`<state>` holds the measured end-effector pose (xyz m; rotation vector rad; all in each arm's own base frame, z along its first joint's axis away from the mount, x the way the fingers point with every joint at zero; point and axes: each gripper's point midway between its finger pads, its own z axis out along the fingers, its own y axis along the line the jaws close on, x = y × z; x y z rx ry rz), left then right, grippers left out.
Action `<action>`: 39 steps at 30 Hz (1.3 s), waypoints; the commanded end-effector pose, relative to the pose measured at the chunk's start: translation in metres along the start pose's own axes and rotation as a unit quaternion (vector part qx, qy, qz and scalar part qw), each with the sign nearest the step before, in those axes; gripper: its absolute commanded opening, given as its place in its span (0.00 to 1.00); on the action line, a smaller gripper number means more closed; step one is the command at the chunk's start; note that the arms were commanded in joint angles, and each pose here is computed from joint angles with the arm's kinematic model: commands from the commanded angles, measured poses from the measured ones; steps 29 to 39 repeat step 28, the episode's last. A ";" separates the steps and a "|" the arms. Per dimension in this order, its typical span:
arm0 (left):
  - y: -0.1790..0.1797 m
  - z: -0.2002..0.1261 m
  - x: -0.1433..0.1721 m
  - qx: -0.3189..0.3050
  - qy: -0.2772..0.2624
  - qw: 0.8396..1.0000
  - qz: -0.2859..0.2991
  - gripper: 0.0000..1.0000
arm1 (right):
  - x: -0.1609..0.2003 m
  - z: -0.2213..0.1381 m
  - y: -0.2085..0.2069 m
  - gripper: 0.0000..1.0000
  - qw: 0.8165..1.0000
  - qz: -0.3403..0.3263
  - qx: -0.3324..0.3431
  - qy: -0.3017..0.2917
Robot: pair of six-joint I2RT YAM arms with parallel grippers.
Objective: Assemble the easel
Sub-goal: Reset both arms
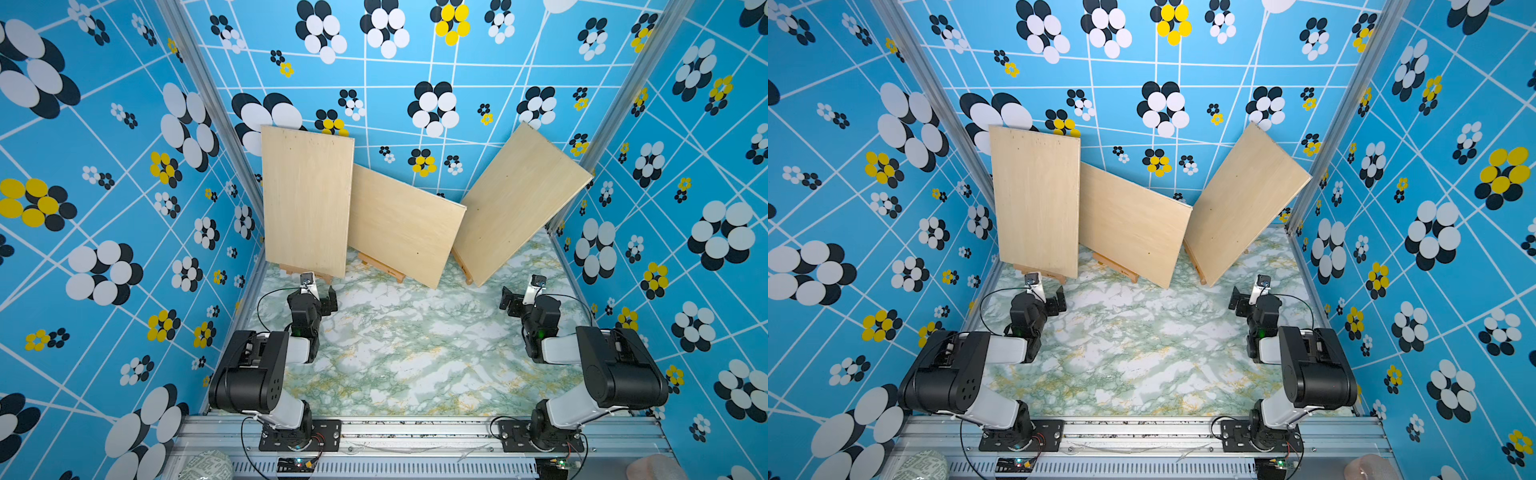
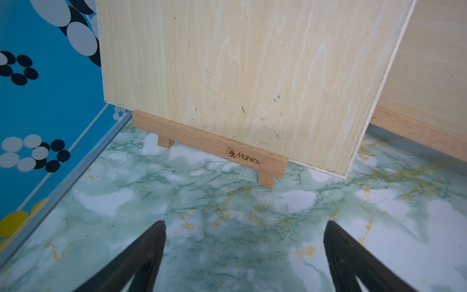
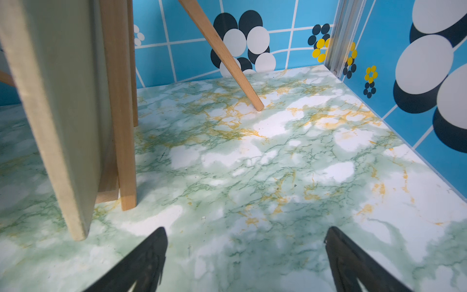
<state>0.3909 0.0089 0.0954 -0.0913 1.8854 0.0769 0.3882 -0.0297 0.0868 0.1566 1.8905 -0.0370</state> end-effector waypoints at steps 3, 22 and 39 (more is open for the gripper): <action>0.000 0.004 -0.004 -0.007 -0.002 1.000 0.005 0.99 | -0.010 0.002 0.008 1.00 1.000 -0.008 -0.013 -0.006; 0.000 0.004 -0.004 -0.006 -0.001 1.000 0.004 0.99 | -0.009 0.003 0.020 1.00 0.999 -0.022 -0.047 0.000; 0.000 0.004 -0.004 -0.007 -0.002 1.000 0.004 0.99 | -0.009 0.003 0.020 0.99 0.999 -0.022 -0.047 0.001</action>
